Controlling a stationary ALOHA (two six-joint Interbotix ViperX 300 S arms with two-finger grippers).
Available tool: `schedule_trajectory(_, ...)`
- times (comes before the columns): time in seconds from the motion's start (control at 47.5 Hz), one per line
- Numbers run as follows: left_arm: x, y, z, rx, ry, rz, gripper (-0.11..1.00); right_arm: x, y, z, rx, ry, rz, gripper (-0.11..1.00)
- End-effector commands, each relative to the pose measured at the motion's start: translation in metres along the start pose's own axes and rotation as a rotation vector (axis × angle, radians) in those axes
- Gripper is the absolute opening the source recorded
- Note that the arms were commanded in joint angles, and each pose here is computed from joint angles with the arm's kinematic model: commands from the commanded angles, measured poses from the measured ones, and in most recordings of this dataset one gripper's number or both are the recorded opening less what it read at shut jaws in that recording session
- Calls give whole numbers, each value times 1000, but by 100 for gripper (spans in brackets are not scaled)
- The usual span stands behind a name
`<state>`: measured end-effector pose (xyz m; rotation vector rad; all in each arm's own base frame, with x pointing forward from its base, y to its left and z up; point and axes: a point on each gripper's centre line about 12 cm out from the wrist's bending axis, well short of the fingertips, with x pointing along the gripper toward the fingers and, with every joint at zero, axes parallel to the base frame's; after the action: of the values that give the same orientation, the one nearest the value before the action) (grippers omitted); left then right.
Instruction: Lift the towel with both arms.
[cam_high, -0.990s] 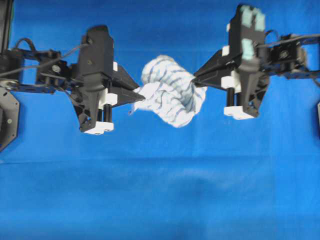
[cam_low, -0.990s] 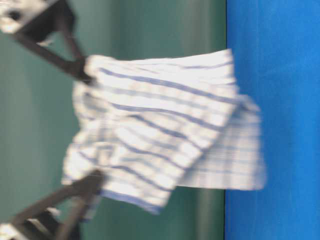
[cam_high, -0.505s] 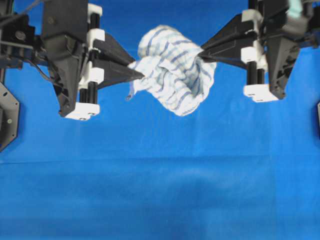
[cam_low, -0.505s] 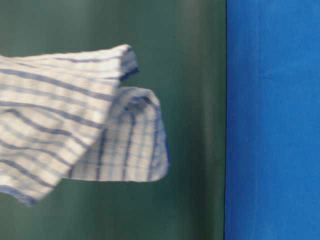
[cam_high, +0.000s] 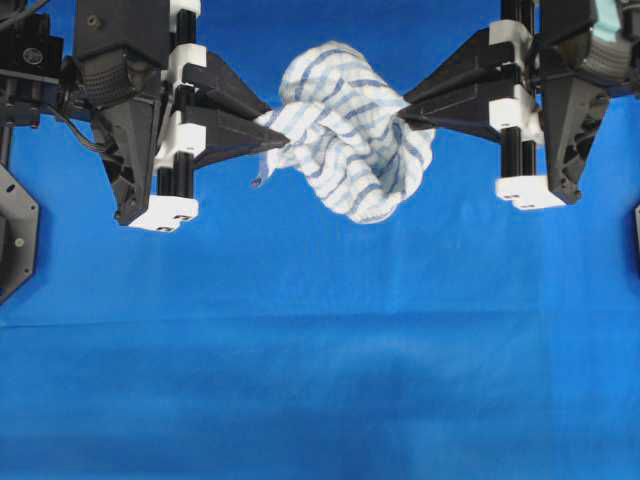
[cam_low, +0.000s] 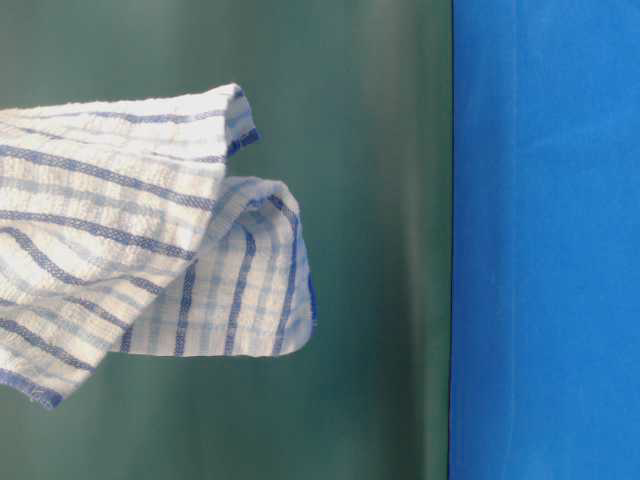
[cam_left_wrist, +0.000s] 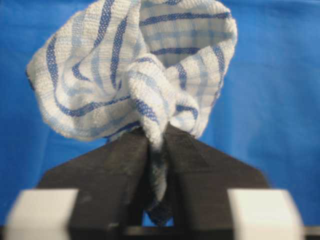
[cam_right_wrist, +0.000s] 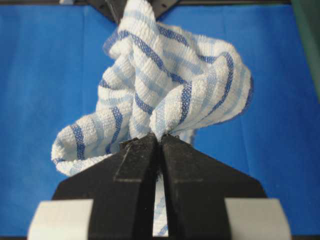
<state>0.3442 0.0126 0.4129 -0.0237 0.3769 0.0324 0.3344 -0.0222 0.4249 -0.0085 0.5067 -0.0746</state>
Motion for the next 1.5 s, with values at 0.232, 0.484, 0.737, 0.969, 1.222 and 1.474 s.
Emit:
schedule_trajectory(0.232,-10,0,9,0,-40,2,82,-7,-3,4,-23,-8,-26,51)
schedule_trajectory(0.484,-4,0,-7,-1,-14,0,91,-1,-4,-7,-27,27,-38,65)
schedule_trajectory(0.737,26,-4,-51,1,25,-10,91,26,6,-58,-28,141,-5,66)
schedule_trajectory(0.969,65,-3,-103,1,85,-7,91,60,33,-117,20,241,60,66)
schedule_trajectory(1.222,108,-3,-159,-1,215,-4,91,94,50,-170,68,352,78,66)
schedule_trajectory(1.474,144,-9,-217,-1,367,-14,91,131,53,-225,94,500,56,66)
